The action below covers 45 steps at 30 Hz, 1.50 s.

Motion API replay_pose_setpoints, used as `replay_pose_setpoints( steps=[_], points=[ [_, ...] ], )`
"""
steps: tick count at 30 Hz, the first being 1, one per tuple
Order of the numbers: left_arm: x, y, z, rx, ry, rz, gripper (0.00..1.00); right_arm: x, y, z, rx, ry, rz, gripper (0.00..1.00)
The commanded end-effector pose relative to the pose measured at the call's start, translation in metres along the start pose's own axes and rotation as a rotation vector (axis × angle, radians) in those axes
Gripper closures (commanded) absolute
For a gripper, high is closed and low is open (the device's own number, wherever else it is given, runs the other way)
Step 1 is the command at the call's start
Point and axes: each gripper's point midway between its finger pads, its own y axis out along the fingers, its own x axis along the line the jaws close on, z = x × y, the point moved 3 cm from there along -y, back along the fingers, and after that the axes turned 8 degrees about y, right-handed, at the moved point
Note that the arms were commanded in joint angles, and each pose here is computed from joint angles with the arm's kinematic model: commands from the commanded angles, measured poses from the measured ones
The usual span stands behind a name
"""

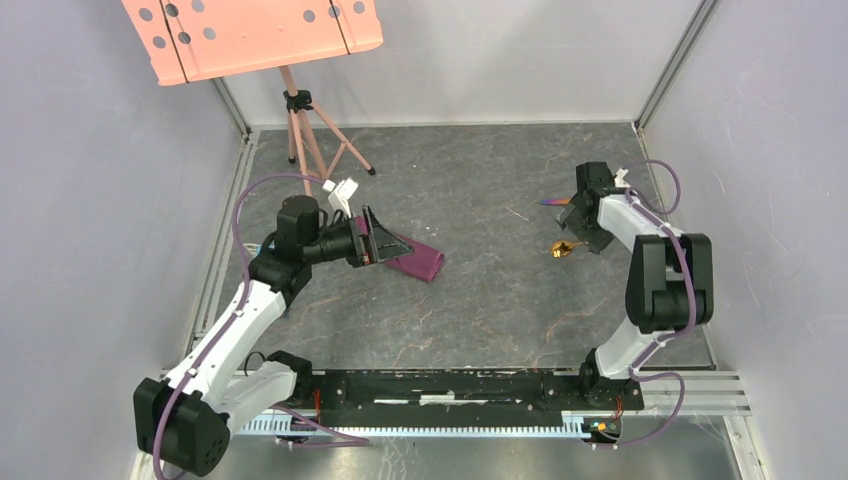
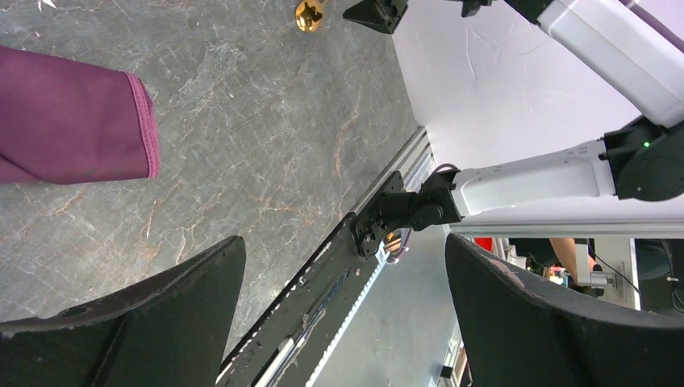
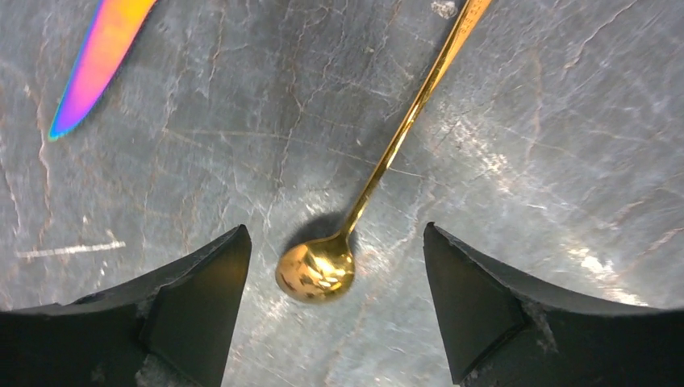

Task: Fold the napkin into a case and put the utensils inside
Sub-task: Pick up the spoon from the center of the board, then pass from the right arm to the left

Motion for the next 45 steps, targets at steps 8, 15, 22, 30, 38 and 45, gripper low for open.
replay_pose_setpoints(
  steps=[8,15,22,30,38,45],
  points=[
    [-0.01,-0.021,0.004,-0.038,0.076,-0.044,0.01,0.006,0.029,0.003,-0.028,0.297,0.098,0.31],
    [-0.008,-0.025,0.002,-0.067,0.076,-0.081,0.01,0.007,0.042,0.023,0.06,0.289,0.116,0.65],
    [-0.006,-0.028,-0.004,-0.084,0.074,-0.129,0.01,0.014,0.039,0.024,0.057,0.127,-0.017,1.0],
    [0.014,-0.028,-0.003,-0.161,-0.02,-0.23,0.01,0.097,-0.063,0.035,-0.271,-0.611,-0.954,1.0],
    [0.004,-0.005,-0.01,-0.203,-0.197,-0.035,0.01,0.109,-0.22,0.095,-0.848,-1.091,-1.66,1.0],
    [-0.05,-0.006,-0.032,-0.228,-0.064,0.346,0.07,0.065,-0.298,0.12,-1.274,-1.168,-1.997,1.0]
  ],
)
